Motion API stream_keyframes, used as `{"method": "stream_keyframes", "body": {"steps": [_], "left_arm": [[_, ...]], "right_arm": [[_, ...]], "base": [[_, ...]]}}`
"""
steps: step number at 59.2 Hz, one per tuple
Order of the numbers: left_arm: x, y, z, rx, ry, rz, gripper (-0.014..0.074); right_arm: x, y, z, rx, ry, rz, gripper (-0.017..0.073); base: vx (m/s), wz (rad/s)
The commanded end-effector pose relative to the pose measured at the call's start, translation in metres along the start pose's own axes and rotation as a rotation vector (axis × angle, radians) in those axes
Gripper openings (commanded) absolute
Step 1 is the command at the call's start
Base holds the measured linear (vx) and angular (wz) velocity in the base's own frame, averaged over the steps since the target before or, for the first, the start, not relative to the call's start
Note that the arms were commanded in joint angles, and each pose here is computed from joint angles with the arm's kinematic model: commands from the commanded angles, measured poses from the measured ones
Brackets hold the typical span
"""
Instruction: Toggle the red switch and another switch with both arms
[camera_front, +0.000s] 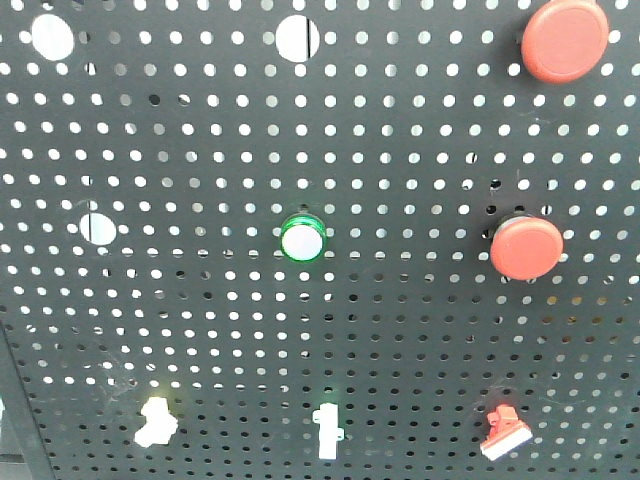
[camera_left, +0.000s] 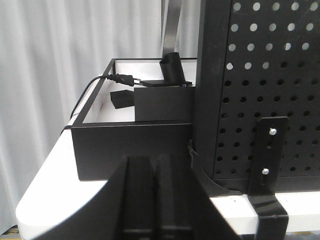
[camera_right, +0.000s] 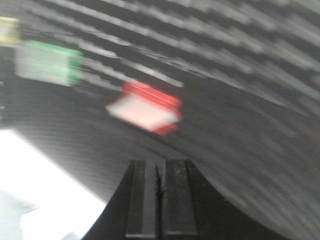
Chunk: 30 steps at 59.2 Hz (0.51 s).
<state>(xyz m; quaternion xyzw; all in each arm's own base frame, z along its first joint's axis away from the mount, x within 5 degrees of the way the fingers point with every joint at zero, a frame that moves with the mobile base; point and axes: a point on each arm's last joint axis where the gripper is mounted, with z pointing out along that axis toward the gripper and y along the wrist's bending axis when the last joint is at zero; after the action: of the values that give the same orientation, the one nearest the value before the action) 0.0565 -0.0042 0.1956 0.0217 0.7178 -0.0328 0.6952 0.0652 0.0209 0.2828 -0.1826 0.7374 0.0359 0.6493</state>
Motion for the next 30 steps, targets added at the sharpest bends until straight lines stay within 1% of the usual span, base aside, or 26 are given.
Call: {"method": "stream_keyframes", "body": {"steps": [1,5,7,10,14,19,20,30], "left_arm": [[-0.002,0.0,-0.001,0.005,-0.083,-0.006,0.0003],[-0.002,0.0,-0.001,0.005,-0.083,-0.006,0.0003],[-0.002,0.0,-0.001,0.005,-0.083,-0.006,0.0003],[-0.002,0.0,-0.001,0.005,-0.083,-0.006,0.0003],[-0.002,0.0,-0.001,0.005,-0.083,-0.006,0.0003],[-0.002,0.0,-0.001,0.005,-0.082,-0.006,0.0003],[-0.002,0.0,-0.001,0.005,-0.082,-0.006,0.0003],[-0.002,0.0,-0.001,0.005,-0.082,-0.006,0.0003]], "right_arm": [[0.008,-0.011,-0.008,0.22,-0.12,0.042,-0.0006],[0.029,-0.013,-0.011,0.344,-0.147,0.063,-0.0006],[0.039,-0.012,-0.012,0.385,-0.159,0.073,-0.0006],[0.053,-0.011,-0.012,0.422,-0.173,0.086,-0.0006],[0.07,-0.009,-0.01,0.439,-0.189,0.109,-0.0006],[0.088,-0.007,-0.004,0.423,-0.162,0.17,-0.0006],[0.09,-0.006,-0.003,0.414,-0.131,0.182,-0.0006],[0.095,-0.004,-0.002,0.402,-0.073,0.191,-0.0006]], "base": [[0.0,0.0],[0.0,0.0],[0.0,0.0],[0.0,0.0],[0.0,0.0],[0.0,0.0],[0.0,0.0],[0.0,0.0]]}}
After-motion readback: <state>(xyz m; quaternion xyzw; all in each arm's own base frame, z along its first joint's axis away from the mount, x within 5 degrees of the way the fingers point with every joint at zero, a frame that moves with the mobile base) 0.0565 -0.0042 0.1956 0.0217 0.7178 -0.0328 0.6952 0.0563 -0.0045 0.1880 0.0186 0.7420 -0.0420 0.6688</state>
